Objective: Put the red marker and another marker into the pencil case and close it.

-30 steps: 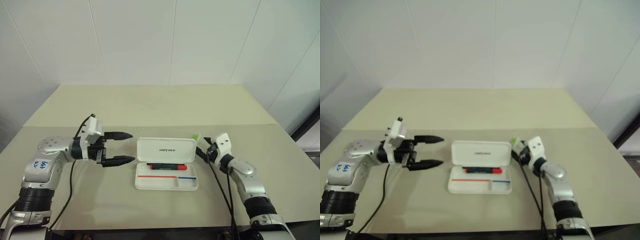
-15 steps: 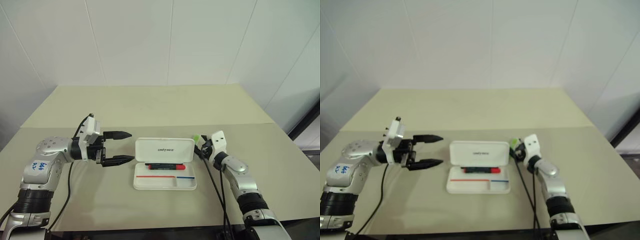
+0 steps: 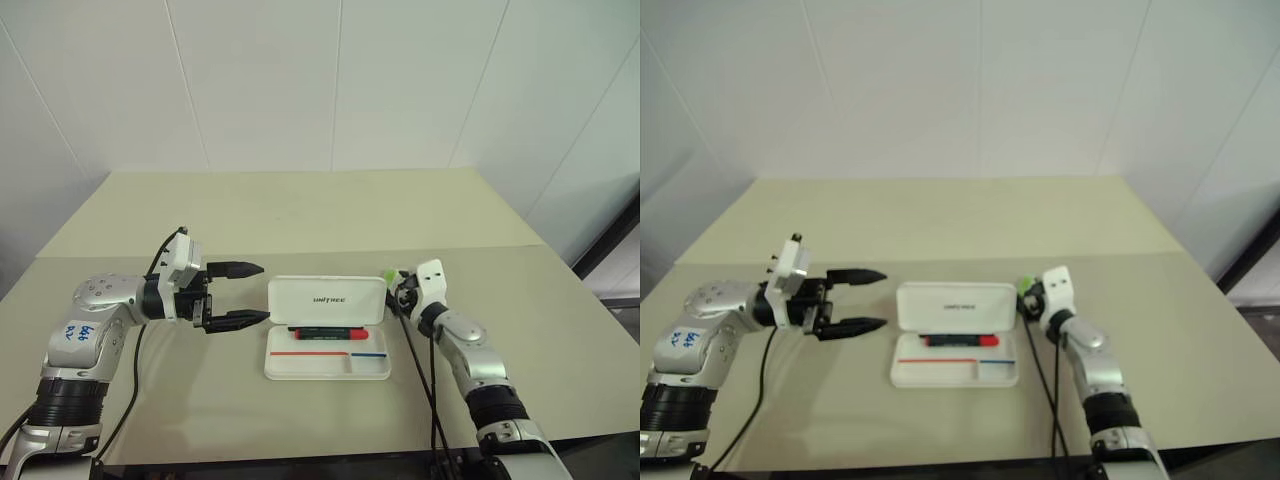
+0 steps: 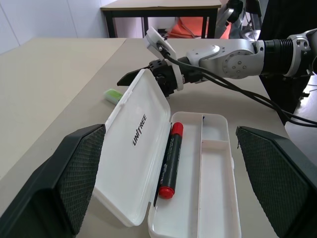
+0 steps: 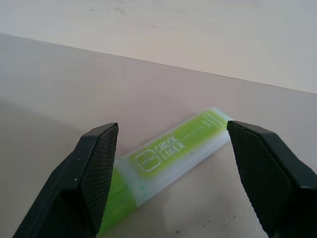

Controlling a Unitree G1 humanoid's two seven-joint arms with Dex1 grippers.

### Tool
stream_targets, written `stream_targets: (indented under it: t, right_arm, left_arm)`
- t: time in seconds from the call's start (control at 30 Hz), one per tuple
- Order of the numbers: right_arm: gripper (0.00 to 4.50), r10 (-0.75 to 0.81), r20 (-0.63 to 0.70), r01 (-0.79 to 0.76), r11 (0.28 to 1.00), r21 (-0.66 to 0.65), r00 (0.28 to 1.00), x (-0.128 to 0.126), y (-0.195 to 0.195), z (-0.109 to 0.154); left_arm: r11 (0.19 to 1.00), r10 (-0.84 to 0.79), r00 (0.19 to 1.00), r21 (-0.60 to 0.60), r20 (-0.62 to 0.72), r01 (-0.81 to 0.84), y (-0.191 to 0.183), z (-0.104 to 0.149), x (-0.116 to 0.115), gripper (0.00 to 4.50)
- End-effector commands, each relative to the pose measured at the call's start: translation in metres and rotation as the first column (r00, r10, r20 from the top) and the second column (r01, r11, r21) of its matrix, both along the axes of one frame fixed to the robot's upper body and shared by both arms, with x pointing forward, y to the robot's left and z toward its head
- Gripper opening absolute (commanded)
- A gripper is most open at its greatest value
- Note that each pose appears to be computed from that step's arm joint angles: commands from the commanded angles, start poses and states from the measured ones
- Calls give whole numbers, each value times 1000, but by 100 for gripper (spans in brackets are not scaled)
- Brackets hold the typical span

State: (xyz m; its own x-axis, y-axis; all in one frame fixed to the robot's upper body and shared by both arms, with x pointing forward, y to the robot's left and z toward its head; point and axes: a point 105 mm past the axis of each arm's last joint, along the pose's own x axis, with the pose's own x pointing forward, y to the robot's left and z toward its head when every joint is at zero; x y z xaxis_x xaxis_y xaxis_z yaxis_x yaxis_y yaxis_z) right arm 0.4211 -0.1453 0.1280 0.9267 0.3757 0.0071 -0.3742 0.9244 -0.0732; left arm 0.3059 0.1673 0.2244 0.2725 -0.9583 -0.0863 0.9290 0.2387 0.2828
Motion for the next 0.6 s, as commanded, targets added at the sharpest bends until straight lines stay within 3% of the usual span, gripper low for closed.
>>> stream_targets:
  t: [0.03, 0.6]
  right_arm:
    - [450, -14, -65, 14, 1000, -2, 998, -2, 4, -15]
    - [450, -239, -176, 248, 968, 29, 955, 3, 6, -10]
  left_arm:
    - [1000, -14, 999, -2, 52, 14, -2, 10, -4, 449]
    - [1000, -16, 998, -6, 61, 16, -4, 10, -5, 449]
